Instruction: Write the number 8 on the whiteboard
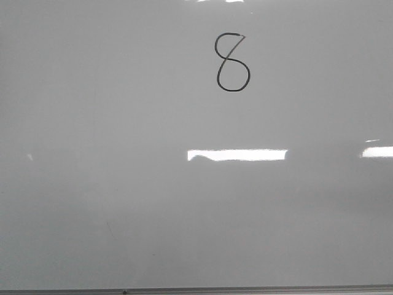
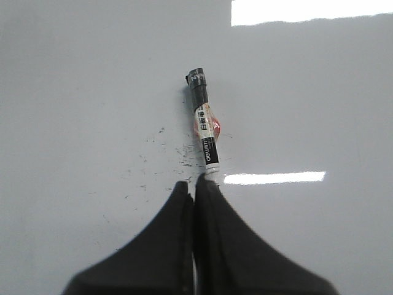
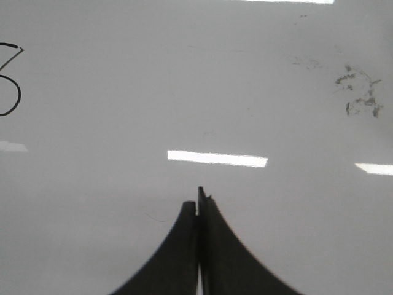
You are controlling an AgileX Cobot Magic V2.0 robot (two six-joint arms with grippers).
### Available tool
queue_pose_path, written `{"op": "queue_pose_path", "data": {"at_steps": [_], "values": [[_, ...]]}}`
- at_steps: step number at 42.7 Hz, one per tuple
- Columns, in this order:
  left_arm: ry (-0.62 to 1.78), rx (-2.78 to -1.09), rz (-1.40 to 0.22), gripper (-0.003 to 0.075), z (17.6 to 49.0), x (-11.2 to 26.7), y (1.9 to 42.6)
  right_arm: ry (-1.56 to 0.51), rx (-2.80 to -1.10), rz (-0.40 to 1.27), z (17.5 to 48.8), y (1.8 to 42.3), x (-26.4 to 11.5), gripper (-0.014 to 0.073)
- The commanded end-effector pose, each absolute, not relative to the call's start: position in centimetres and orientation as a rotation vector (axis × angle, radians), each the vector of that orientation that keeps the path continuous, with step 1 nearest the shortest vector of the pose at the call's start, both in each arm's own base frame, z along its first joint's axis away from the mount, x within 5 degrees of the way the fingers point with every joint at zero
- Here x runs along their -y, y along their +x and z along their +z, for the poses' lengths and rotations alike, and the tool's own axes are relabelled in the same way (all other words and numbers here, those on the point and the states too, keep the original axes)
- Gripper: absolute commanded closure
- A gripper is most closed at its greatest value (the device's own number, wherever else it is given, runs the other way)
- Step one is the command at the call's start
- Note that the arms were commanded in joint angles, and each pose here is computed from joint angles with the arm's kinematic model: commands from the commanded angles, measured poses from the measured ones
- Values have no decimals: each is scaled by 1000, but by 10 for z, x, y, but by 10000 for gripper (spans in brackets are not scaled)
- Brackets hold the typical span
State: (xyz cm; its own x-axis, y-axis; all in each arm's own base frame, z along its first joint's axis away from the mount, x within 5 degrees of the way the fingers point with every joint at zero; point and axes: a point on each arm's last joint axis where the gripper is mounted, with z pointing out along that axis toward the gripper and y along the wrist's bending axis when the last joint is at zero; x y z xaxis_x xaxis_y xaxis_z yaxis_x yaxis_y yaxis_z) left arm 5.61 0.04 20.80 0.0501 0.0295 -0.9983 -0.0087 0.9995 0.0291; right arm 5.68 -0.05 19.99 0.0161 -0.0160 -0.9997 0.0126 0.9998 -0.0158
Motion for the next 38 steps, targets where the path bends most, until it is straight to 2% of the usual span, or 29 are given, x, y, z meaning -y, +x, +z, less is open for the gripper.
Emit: {"op": "queue_pose_path", "data": {"at_steps": [1, 38], "values": [[3, -1432, 23, 741, 212, -1, 55, 19, -1445, -19, 210, 55, 2, 664], [3, -1432, 23, 741, 212, -1, 55, 13, -1366, -16, 217, 53, 1, 664]]}}
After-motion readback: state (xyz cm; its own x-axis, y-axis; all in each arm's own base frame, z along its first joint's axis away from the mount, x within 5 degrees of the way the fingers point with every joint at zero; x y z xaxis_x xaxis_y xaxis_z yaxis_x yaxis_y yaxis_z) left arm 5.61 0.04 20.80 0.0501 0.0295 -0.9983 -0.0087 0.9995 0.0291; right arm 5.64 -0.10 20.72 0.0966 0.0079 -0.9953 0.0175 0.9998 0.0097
